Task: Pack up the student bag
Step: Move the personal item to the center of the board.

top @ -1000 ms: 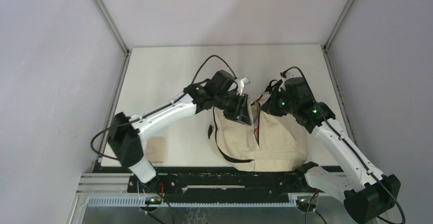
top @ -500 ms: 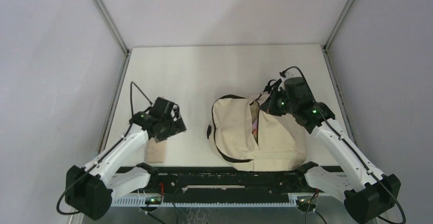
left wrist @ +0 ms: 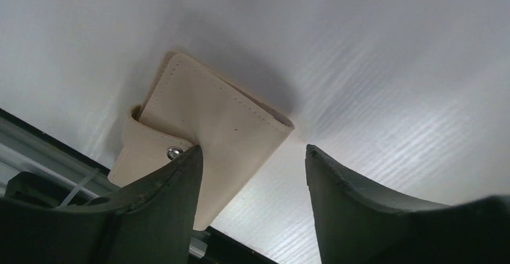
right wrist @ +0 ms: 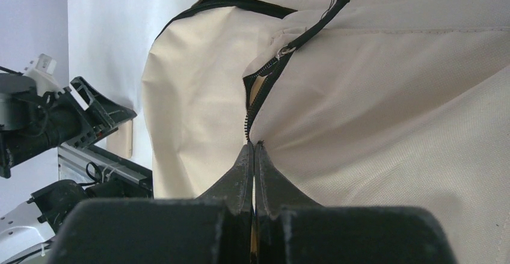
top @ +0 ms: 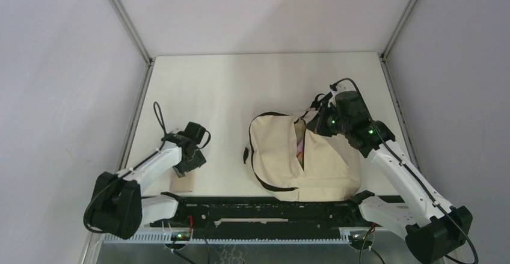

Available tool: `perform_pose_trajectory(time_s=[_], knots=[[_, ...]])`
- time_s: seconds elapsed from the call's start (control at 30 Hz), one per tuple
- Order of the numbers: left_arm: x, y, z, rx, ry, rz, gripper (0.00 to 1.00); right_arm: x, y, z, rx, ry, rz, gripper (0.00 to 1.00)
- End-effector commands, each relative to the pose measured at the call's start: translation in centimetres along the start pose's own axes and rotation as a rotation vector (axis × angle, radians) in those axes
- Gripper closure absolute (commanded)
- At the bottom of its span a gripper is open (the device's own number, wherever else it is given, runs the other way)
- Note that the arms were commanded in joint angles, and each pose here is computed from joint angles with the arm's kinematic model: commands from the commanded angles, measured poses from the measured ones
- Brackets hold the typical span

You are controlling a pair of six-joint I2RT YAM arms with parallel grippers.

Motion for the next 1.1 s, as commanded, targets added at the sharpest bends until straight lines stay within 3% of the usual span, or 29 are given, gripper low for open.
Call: perform_pose_trajectory(time_s=[0.0, 0.13, 0.27, 0.3, 0.47, 0.7, 0.73, 0.87, 0.93, 1.07], knots=[[-0.4, 1.6, 0.5, 0.079, -0.025, 0.006, 0.37, 1.9, -1.0, 2.2, 0.092, 0.001, -0.094, 1.00], [-0.5, 2.3, 0.5, 0.128, -0.010, 0.025, 0.56, 1.9, -1.1, 2.2, 0.089, -0.001, -0.098, 1.00], [-0.3, 2.3, -0.8, 0.063, 0.016, 0.038, 0.95, 1.8, -1.2, 1.9, 0.073, -0.002, -0.099, 1.00], [-0.4, 2.2, -1.8, 0.011, 0.030, 0.059, 0.99, 1.8, -1.2, 1.9, 0.072, -0.002, -0.099, 1.00], [-0.5, -0.2, -7.2, -0.249, 0.108, 0.133, 1.00, 1.8, -1.1, 2.0, 0.077, 0.000, -0.096, 1.00], [-0.2, -4.9, -15.1, -0.440, 0.154, 0.180, 1.00, 1.7, -0.8, 2.2, 0.083, -0.003, -0.086, 1.00], [0.0, -5.4, -16.0, -0.458, 0.142, 0.183, 0.97, 1.7, -0.8, 2.2, 0.083, -0.005, -0.087, 1.00], [1.3, -7.7, -18.7, -0.564, 0.117, 0.180, 0.61, 1.6, -1.0, 2.1, 0.076, -0.006, -0.089, 1.00], [2.4, -8.7, -18.8, -0.582, 0.128, 0.140, 0.36, 1.6, -1.1, 2.0, 0.071, -0.008, -0.090, 1.00], [4.1, -9.2, -17.3, -0.555, 0.138, 0.075, 0.32, 1.6, -1.0, 1.8, 0.060, -0.012, -0.090, 1.00]])
Point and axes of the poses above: each gripper's point midway between its finger pads, its own y axis out along the fingers, its own z axis along the line the jaws close on, x = y × z, the point moved 3 cm from there along -y, back along the fingers, and after that the axes turned 5 degrees about -y, right-handed, at the moved point
